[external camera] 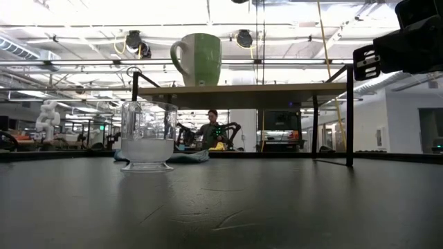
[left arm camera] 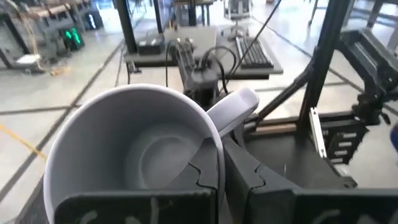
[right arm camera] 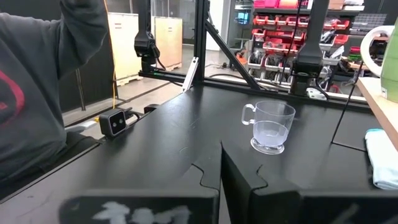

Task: Stack small to large cups/mugs on shelf
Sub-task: Put the gray cup on the shelf

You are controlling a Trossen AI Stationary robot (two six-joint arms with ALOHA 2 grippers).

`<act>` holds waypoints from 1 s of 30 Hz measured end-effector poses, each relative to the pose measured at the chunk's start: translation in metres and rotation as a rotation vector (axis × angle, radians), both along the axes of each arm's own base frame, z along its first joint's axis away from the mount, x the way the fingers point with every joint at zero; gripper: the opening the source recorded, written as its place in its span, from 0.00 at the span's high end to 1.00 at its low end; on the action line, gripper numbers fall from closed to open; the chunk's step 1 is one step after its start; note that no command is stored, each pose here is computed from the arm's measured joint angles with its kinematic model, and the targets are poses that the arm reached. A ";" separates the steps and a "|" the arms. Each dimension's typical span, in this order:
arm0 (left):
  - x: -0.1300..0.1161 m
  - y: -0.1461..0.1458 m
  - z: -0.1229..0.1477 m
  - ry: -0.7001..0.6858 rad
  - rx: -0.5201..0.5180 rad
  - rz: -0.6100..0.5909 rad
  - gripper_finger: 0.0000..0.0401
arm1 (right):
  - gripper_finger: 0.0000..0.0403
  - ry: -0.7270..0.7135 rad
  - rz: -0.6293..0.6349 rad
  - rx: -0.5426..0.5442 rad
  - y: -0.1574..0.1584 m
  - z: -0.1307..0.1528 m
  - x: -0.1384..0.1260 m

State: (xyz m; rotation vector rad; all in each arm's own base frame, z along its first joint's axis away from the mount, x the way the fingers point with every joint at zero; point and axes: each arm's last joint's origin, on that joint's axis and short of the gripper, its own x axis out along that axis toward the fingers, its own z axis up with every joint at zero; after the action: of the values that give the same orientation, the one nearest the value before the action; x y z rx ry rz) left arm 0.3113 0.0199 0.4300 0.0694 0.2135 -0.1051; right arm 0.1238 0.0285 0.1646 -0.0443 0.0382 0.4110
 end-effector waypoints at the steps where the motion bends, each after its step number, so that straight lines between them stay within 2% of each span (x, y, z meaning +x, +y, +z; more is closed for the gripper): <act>1: 0.004 0.002 0.004 -0.004 -0.003 -0.006 0.99 | 1.00 0.000 0.000 -0.001 0.000 0.000 0.000; 15: 0.044 0.039 0.029 0.035 -0.020 0.021 0.99 | 1.00 0.012 0.002 -0.010 0.000 -0.002 0.001; 24: 0.076 0.056 0.021 0.116 -0.046 0.016 0.99 | 1.00 0.015 0.003 -0.022 0.000 -0.002 0.001; 30: 0.093 0.066 -0.003 0.265 -0.061 0.019 0.99 | 1.00 0.027 0.003 -0.025 0.000 -0.004 0.001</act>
State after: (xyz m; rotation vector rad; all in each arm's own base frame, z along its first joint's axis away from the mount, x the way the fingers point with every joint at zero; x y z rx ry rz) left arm 0.4045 0.0862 0.4270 -0.0076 0.4755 -0.1013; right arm 0.1246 0.0286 0.1609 -0.0639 0.0698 0.4142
